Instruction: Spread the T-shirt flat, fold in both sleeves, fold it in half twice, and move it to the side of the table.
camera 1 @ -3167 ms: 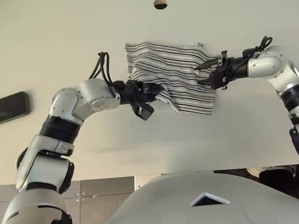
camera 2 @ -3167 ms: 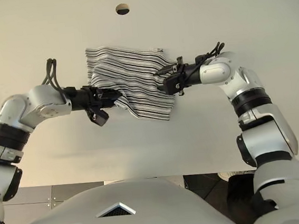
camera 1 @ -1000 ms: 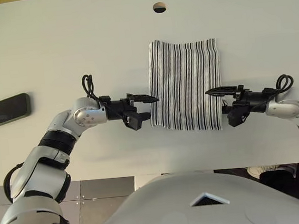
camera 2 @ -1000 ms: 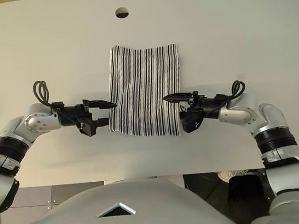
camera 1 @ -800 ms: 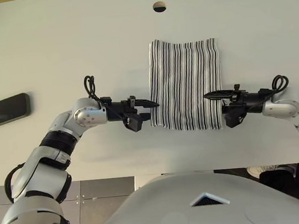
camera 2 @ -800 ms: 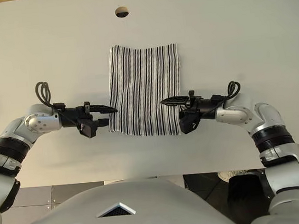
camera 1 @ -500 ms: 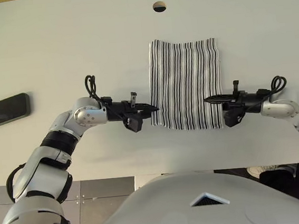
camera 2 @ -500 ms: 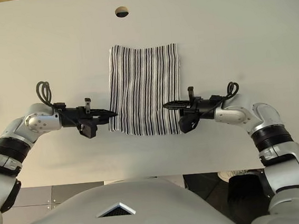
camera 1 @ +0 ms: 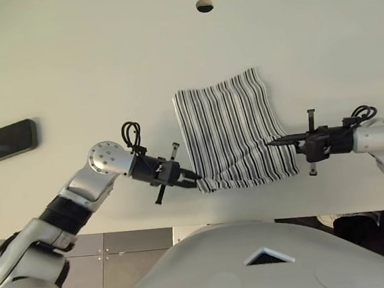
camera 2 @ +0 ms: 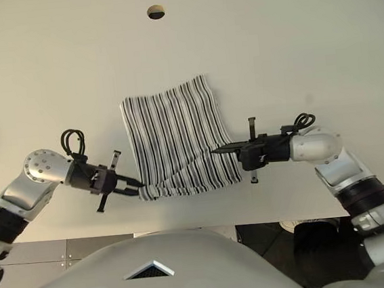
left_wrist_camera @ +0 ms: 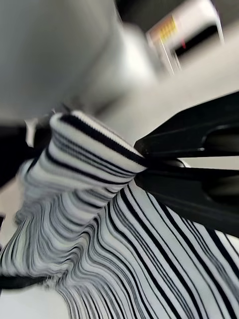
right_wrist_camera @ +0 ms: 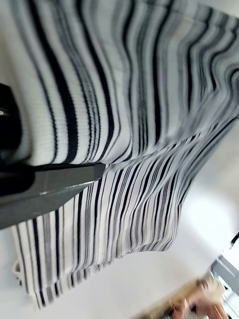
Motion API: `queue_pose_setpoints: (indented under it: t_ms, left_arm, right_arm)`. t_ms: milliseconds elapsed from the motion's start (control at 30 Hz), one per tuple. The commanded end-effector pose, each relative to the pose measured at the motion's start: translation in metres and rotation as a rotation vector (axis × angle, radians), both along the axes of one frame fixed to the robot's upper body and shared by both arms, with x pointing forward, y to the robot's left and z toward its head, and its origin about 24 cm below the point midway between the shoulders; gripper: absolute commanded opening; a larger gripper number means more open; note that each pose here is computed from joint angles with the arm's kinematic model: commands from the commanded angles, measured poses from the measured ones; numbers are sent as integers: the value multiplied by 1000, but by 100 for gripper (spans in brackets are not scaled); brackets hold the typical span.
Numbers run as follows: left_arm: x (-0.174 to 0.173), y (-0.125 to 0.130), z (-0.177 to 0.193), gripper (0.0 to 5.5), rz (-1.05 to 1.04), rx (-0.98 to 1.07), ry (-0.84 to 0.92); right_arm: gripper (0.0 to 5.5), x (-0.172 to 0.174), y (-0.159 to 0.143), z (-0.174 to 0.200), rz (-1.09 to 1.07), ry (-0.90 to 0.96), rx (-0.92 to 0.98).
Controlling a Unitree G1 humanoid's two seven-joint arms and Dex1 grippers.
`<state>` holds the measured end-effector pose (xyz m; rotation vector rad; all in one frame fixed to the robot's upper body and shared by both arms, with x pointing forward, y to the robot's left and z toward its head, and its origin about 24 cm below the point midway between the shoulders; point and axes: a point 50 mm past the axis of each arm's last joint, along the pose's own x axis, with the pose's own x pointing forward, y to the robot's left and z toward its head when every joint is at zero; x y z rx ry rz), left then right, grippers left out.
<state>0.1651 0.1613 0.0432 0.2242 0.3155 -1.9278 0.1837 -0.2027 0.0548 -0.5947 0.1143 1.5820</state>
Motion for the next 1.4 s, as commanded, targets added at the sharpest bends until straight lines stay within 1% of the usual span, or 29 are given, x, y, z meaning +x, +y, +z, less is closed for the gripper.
queue_pose_setpoints:
  t_ms: [33,167,300,467,567,667,800,900,933,1033,1100,1167,1267,1333,1400]
  left_arm:
    - [-4,5,13,10,-3,13,101]
    - [-8,3,22,10,36,-32,168]
    - [1,3,31,10,117,-74,160]
    - [27,8,36,10,251,-132,107]
    - [42,13,28,10,343,-139,71]
    - [54,23,10,10,420,-101,58]
    - [64,29,-9,10,481,-38,17]
    - [72,32,-15,10,522,-15,-6]
    - [76,34,-16,46,552,-10,-10]
    - [89,40,-17,102,644,-14,-17]
    - [104,45,-12,136,759,-52,-8]
    - [119,52,-6,153,860,-90,44]
    - [127,58,-5,153,927,-89,113]
    - [132,61,-11,153,995,-28,118]
    - [139,67,-15,153,1098,27,96]
  right_arm:
    - [10,-14,-12,10,23,189,-46]
    - [10,-28,-9,22,51,303,-13]
    - [10,-22,-4,28,3,283,33]
    - [10,0,4,33,-85,211,126]
    - [10,12,5,26,-149,182,124]
    - [10,26,3,16,-231,140,113]
    - [10,32,3,10,-260,125,110]
    - [10,39,4,8,-302,115,130]
    - [47,44,3,7,-344,110,144]
    - [110,53,1,5,-418,135,176]
    - [150,55,-1,4,-440,190,211]
    - [153,59,-1,2,-482,265,272]
    - [153,67,-3,-3,-589,323,315]
    - [153,79,-8,-4,-704,293,318]
    - [153,91,-11,8,-773,135,344]
